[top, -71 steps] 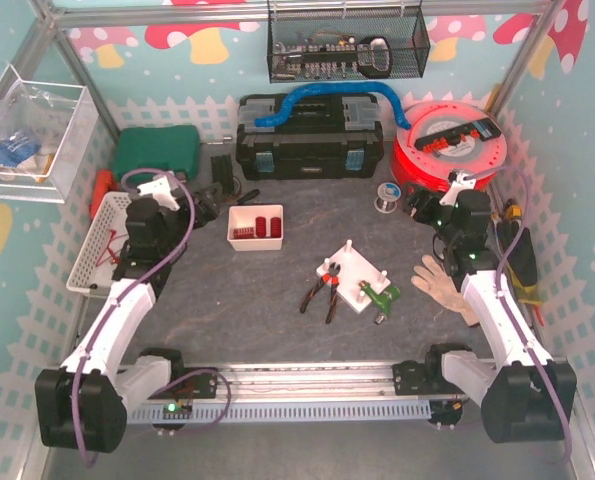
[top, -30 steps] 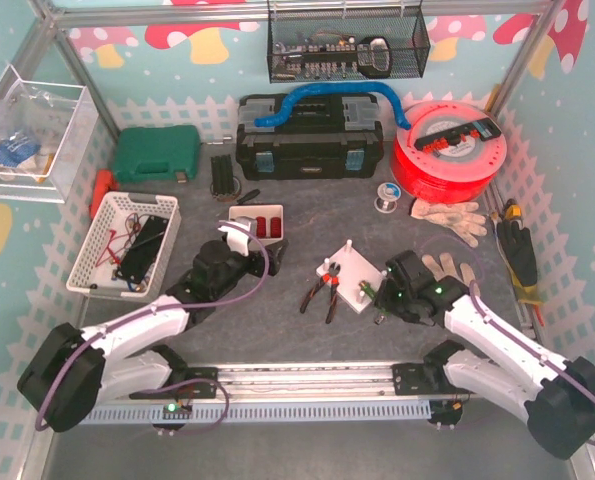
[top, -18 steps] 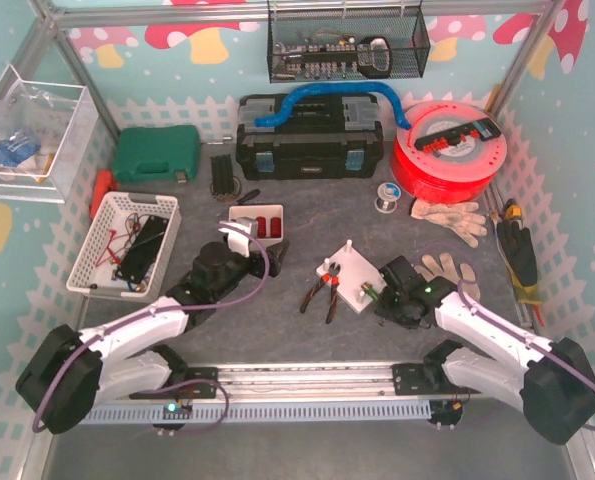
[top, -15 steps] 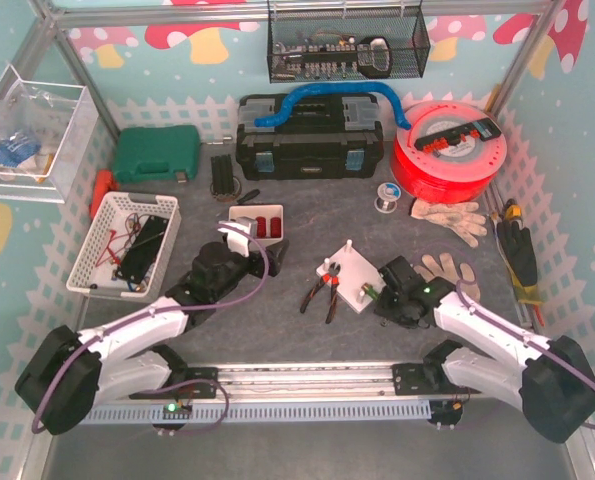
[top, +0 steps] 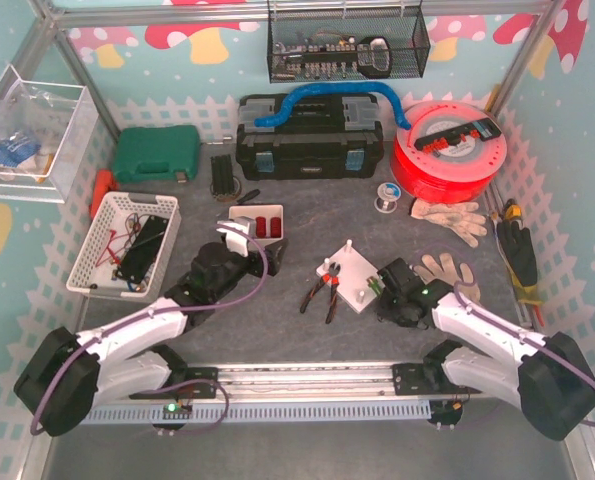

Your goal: Install the large spring

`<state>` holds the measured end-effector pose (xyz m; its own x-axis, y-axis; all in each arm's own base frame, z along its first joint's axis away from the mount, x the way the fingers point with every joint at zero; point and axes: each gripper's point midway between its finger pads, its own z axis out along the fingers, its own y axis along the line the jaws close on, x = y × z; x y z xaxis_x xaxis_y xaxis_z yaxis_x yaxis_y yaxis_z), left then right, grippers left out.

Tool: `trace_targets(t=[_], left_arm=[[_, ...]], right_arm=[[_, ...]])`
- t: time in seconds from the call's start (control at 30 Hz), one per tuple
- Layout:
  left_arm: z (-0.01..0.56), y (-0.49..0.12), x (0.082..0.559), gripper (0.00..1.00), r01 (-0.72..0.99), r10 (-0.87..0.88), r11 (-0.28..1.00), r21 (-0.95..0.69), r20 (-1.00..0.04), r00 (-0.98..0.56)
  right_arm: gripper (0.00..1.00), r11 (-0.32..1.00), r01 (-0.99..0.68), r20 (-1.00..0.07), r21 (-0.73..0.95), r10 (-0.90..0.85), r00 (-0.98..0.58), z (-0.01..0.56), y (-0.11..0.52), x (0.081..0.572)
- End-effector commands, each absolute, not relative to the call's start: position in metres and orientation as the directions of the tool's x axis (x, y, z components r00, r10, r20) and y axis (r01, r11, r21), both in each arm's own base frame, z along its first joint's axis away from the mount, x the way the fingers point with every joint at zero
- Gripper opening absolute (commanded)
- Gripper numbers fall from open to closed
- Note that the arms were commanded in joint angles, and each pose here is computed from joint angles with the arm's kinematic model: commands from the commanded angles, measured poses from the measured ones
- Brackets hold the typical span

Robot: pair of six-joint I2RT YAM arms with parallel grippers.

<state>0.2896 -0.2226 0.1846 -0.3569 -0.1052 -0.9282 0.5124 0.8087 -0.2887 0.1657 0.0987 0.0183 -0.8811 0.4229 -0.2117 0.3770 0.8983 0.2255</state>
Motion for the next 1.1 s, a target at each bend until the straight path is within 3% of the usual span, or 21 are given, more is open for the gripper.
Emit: trace_targets(t=[0.0,0.23,0.37,0.7,0.93,1.07], left_arm=[[0.188,-0.22,0.287,0.99,0.512,-0.099,0.815,-0.27,-0.936,-0.337],[0.19,-0.22,0.286,0.99,0.512,-0.102,0.816,-0.27,-0.938,-0.332],[0.192,-0.219,0.285,0.99,0.509,-0.104,0.818,-0.267,-0.94,-0.325],[0.192,-0.222,0.285,0.99,0.517,-0.107,0.811,-0.274,-0.938,-0.33],[0.191,-0.224,0.284,0.99,0.524,-0.103,0.806,-0.275,-0.937,-0.334],[0.193,-0.228,0.281,0.99,0.544,-0.108,0.789,-0.285,-0.936,-0.334]], right_arm=[[0.35,0.91,0.381,-0.224,0.163,0.41,-0.884,0.009,0.088,0.16],[0.35,0.918,0.381,-0.204,0.105,0.395,-0.896,0.005,0.085,0.161],[0.28,0.934,0.33,-0.219,0.135,0.353,-0.91,0.011,0.093,0.166],[0.08,0.92,0.282,-0.332,0.271,0.365,-0.87,0.059,0.101,0.181],[0.04,0.909,0.273,-0.415,0.315,0.391,-0.821,0.102,0.098,0.193],[0.04,0.918,0.252,-0.539,0.305,0.385,-0.75,0.133,0.091,0.215]])
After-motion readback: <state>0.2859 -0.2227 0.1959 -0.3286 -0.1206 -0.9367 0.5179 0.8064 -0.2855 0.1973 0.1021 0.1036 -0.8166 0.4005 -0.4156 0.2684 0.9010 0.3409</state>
